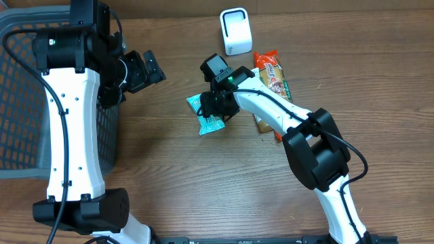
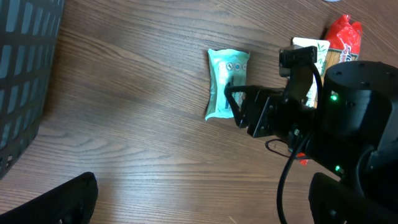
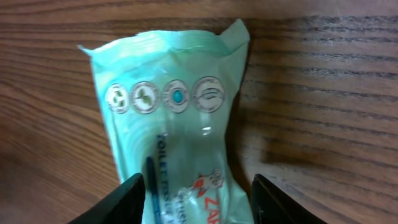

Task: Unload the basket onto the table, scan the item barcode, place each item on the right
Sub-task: 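Grasp the teal wipes pack with the right gripper, then hold the wipes pack up in front of the white scanner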

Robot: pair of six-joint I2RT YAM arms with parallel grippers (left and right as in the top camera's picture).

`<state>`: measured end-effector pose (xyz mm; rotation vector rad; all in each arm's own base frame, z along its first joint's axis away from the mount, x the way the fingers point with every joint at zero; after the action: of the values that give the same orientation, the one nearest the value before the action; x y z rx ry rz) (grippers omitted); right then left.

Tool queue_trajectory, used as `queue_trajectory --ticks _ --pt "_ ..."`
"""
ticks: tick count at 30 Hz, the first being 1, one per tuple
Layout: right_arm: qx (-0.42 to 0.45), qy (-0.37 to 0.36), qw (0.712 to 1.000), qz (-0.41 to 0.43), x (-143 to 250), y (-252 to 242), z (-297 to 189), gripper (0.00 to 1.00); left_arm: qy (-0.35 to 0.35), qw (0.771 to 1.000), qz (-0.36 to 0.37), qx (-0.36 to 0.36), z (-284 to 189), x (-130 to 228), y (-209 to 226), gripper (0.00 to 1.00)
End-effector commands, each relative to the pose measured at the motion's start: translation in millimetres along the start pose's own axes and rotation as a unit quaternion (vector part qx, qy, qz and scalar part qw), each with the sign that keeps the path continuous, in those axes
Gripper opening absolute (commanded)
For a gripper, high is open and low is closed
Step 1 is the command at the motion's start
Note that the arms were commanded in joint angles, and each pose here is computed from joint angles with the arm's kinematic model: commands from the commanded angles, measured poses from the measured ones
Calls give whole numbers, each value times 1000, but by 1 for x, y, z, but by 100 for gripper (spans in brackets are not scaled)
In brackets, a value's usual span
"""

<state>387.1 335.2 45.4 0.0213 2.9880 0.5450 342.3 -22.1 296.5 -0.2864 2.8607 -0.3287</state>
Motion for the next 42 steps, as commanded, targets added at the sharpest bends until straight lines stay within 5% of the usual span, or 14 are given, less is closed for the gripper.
queue_trajectory --ticks 1,2,9,11,12,19,25,29,36,42 --pt "9 2 1000 5 0 -6 8 54 0 1000 13 -2 0 1 -1 100" --pt "10 1 1000 5 0 -6 8 47 0 1000 13 -2 0 1 -1 100" --pt "24 18 1000 9 6 -16 27 38 0 1000 13 -2 0 1 -1 100" --pt "26 19 999 11 5 -18 29 10 0 1000 13 -2 0 1 -1 100" --pt "25 18 999 12 4 -18 29 4 0 1000 13 -2 0 1 -1 100" --pt "16 10 998 56 -27 -30 -3 4 0 1000 13 -2 0 1 -1 100" --pt "-150 73 982 85 -60 -24 -78 4 0 1000 13 -2 0 1 -1 100" --pt "-303 111 940 112 -81 -25 -126 4 0 1000 13 -2 0 1 -1 100" --pt "-550 169 810 114 -108 -48 -224 4 0 1000 13 -2 0 1 -1 100" --pt "-548 189 795 176 -119 -68 -234 4 0 1000 12 -2 0 1 -1 100"
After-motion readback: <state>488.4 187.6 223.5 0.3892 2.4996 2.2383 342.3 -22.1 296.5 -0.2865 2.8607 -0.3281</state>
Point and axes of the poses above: each gripper's point midway between its finger pads, its own z axis out along the fingers, its own y axis along the line the jaws close on, x = y × z, the point moved 2 cm from there along -z, back along the fingers, and after that the axes turned 12 degrees about z, right-handed, at the moved point
